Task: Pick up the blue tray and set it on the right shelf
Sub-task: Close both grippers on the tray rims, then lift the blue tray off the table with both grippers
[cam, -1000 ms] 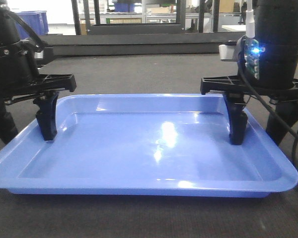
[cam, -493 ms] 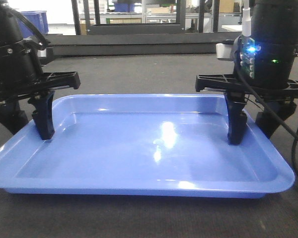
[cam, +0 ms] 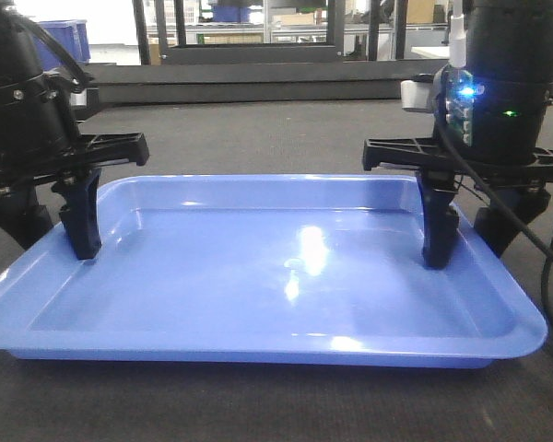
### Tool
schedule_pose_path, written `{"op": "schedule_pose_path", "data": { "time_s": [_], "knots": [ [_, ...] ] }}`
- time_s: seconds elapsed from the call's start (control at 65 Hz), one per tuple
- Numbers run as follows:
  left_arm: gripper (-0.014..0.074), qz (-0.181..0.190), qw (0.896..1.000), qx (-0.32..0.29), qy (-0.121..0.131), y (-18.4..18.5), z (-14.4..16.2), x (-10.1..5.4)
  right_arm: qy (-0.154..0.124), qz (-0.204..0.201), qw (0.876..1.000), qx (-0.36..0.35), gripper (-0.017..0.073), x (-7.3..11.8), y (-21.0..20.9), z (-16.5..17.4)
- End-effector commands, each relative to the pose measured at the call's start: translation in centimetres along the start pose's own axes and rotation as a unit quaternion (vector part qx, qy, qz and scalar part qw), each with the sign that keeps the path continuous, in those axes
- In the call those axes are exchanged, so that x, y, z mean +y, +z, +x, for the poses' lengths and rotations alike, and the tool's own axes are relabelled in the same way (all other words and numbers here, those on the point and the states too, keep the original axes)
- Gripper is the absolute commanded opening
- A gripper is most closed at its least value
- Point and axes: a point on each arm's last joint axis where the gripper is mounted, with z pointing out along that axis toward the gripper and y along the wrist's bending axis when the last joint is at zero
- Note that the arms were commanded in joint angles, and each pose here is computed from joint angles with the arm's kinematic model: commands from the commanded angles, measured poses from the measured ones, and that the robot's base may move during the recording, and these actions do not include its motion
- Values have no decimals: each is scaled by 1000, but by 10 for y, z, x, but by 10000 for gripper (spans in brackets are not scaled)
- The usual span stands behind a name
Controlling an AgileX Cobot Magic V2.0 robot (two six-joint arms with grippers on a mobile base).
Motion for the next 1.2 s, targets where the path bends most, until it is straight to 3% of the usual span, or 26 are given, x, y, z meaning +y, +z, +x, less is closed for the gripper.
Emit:
{"op": "schedule_pose_path", "data": {
  "time_s": [0.0,0.493,0.662,0.8,0.97,1.185],
  "knots": [
    [53,6,999,-35,7,-21,-3,-3,-15,-5,999,-34,156,0,-21,-3],
    [50,6,999,-35,7,-21,-3,-3,-15,-5,999,-33,156,0,-21,-3],
    [-48,7,999,-37,7,-21,-4,-3,-15,-4,999,-33,156,0,-21,-3],
    [-48,7,999,-37,7,-21,-4,-3,-18,-4,999,-32,156,0,-21,-2],
    [-48,1,997,-39,59,-21,-4,-2,-52,-3,998,-32,158,0,-21,-2],
    [-48,1,997,-39,71,-21,-4,-2,-60,-4,998,-35,161,0,-21,-3]
  ]
}}
